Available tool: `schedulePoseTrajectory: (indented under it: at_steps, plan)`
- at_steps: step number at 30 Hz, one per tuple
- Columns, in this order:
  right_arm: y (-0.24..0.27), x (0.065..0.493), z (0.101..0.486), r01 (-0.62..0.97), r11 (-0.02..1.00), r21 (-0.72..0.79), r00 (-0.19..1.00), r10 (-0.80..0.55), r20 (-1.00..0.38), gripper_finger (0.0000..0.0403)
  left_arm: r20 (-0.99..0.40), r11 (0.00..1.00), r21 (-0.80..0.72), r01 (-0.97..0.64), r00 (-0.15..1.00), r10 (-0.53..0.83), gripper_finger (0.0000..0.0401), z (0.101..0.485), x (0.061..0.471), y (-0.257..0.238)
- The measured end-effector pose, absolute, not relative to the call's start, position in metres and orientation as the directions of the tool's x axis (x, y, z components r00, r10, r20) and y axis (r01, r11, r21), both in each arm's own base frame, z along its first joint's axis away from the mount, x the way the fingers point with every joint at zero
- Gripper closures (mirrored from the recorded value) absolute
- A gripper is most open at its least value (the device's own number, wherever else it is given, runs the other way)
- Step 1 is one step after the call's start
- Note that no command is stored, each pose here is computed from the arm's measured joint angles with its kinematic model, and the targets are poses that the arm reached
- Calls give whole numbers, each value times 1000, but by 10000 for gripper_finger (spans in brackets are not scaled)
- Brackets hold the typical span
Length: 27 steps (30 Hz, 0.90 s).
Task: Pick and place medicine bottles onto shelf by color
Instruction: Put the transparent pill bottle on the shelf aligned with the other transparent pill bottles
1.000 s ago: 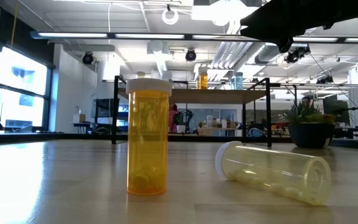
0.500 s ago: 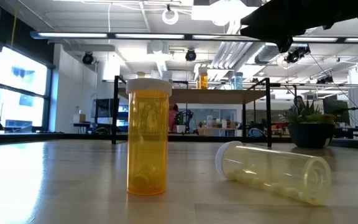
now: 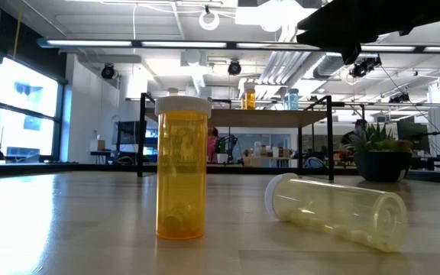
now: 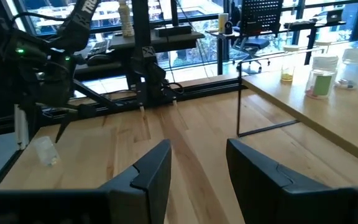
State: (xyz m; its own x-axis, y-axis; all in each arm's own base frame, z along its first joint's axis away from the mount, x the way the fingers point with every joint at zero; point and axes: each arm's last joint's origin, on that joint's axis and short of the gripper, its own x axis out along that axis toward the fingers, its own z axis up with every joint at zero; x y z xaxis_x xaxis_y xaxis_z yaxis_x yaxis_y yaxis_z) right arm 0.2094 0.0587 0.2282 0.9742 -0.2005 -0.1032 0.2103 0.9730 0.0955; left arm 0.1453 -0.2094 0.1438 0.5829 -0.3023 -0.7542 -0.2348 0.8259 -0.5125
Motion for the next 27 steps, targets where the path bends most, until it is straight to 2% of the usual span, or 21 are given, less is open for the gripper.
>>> schedulePoseTrajectory:
  at_steps: [17, 27]
  plan:
    - [68, 207, 230, 173, 979, 105, 983, -164, -86, 256, -756, 869, -476, -135, 567, -326, 179, 164, 137, -198]
    - [68, 207, 232, 173, 978, 115, 984, -166, -70, 256, -655, 893, -450, -11, 684, -322, 179, 198, 134, -180]
